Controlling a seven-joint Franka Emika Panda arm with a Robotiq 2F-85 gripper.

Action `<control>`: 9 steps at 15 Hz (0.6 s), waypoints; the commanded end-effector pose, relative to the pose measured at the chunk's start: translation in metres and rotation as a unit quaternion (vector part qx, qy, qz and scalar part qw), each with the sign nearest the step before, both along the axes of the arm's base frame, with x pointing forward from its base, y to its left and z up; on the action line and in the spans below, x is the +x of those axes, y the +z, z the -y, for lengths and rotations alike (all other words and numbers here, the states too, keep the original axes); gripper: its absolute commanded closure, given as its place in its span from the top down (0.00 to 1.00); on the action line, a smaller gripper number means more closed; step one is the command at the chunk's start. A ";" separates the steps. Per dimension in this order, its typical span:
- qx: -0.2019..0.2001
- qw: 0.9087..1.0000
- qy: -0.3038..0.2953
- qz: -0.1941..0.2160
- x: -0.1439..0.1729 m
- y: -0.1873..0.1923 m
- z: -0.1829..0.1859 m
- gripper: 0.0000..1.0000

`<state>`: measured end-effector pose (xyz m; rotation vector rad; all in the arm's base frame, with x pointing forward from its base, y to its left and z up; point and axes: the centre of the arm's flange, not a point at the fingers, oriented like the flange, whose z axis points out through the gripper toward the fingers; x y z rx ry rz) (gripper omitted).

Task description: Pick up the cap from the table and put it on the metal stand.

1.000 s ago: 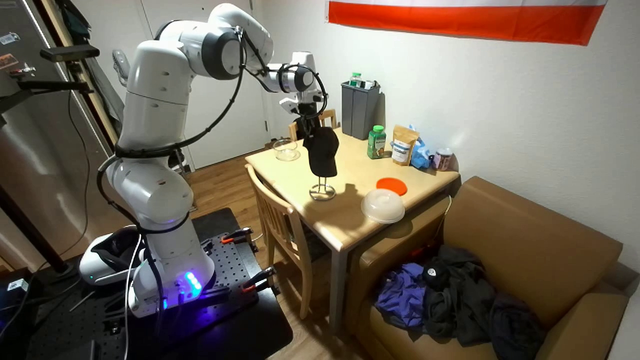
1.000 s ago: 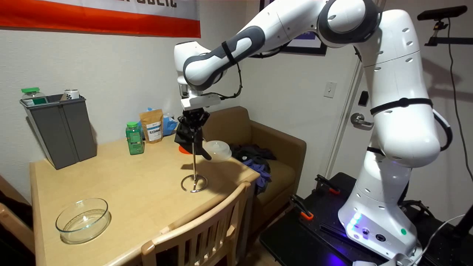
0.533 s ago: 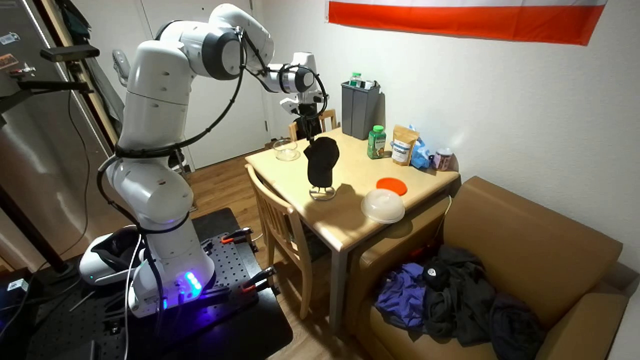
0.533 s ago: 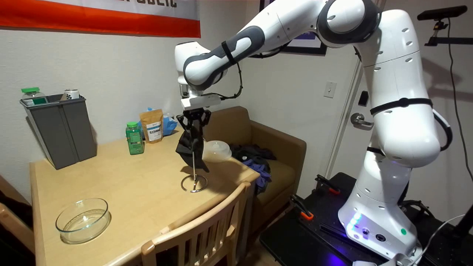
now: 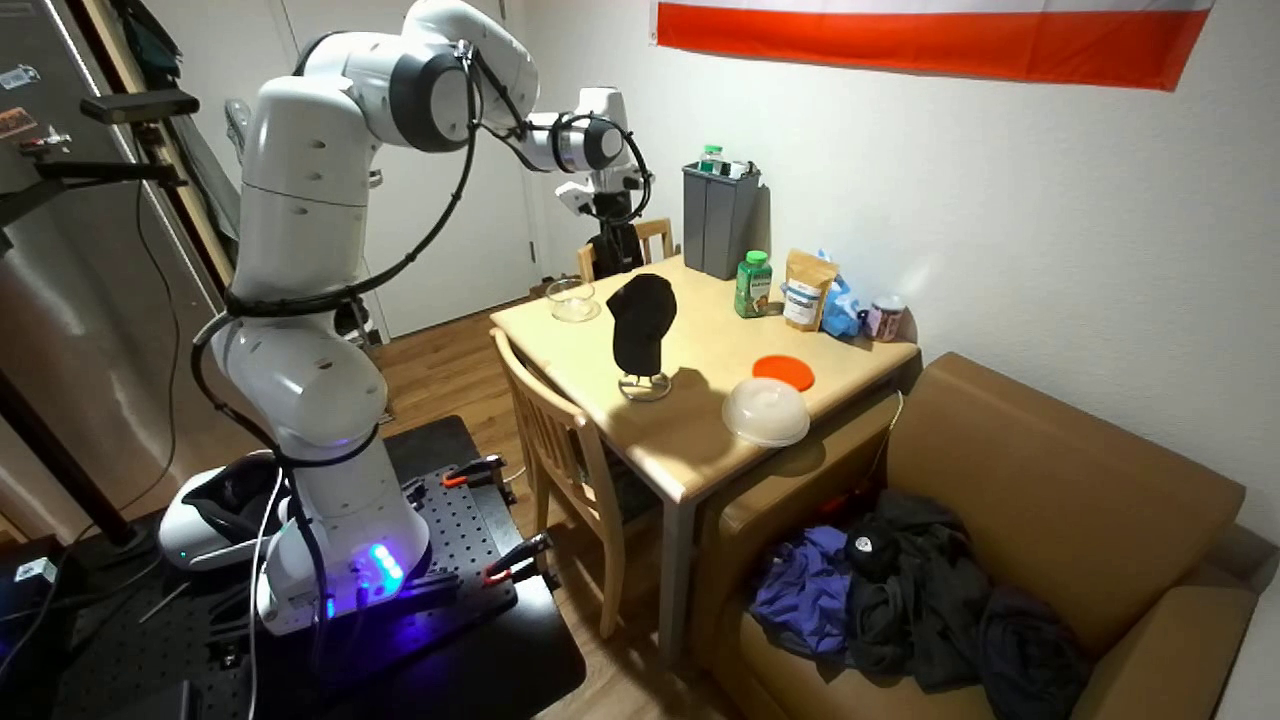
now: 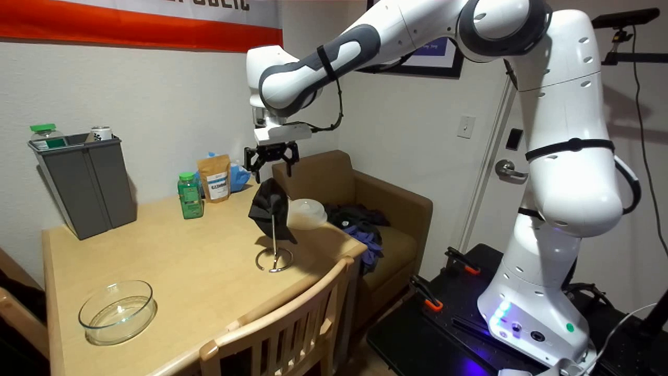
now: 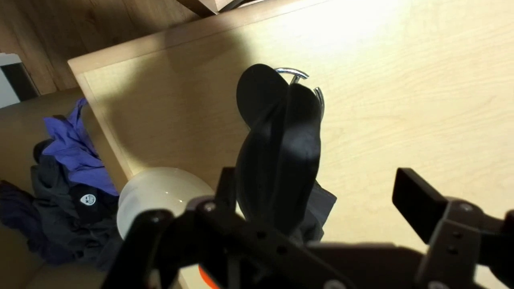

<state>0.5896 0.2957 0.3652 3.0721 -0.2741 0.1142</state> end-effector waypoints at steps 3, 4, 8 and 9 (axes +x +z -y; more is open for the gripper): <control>-0.017 1.000 0.001 -0.007 -0.044 0.028 -0.003 1.00; -0.019 1.000 -0.002 -0.015 -0.052 0.027 -0.001 1.00; 0.000 0.999 -0.013 -0.045 -0.085 0.008 0.010 1.00; 0.011 0.998 -0.010 -0.061 -0.096 -0.001 0.011 1.00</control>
